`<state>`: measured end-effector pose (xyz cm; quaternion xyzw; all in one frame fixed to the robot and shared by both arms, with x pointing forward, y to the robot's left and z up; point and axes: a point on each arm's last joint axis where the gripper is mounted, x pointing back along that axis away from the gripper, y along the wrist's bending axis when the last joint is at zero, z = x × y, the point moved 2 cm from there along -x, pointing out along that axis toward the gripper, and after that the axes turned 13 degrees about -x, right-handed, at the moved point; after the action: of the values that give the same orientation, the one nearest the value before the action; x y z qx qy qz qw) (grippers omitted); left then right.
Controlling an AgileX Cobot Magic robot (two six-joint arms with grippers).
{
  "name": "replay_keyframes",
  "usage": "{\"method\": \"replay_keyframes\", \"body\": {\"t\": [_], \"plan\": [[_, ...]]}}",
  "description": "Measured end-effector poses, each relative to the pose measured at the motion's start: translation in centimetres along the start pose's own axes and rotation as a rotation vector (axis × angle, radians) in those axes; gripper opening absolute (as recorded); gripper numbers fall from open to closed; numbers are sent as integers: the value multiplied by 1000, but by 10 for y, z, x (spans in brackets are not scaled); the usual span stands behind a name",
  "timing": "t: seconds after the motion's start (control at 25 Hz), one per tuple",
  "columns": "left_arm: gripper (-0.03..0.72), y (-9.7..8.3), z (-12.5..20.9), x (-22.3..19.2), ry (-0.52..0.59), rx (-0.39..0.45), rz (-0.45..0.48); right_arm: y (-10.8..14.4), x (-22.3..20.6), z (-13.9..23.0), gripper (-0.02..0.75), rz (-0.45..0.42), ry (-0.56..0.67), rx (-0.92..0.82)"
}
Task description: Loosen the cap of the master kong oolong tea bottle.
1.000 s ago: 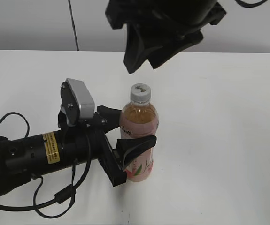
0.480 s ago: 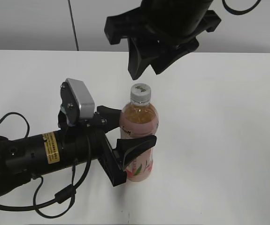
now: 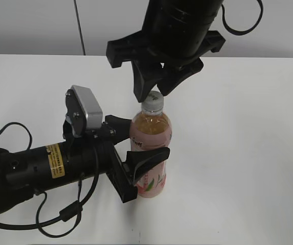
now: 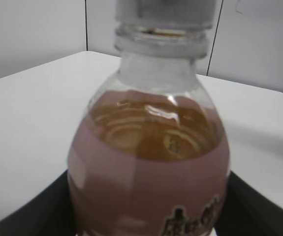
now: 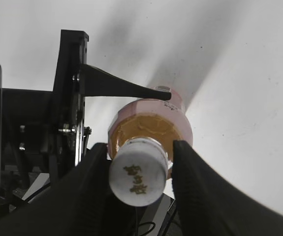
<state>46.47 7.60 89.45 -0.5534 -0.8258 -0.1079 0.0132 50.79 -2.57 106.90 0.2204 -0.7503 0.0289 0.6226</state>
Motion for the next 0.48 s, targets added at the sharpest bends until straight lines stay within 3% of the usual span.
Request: {"method": "replay_keyframes", "body": {"t": [0.48], "plan": [[447, 0, 0, 0, 0, 0, -1, -2, -12, 7, 329, 0, 51, -15]]}}
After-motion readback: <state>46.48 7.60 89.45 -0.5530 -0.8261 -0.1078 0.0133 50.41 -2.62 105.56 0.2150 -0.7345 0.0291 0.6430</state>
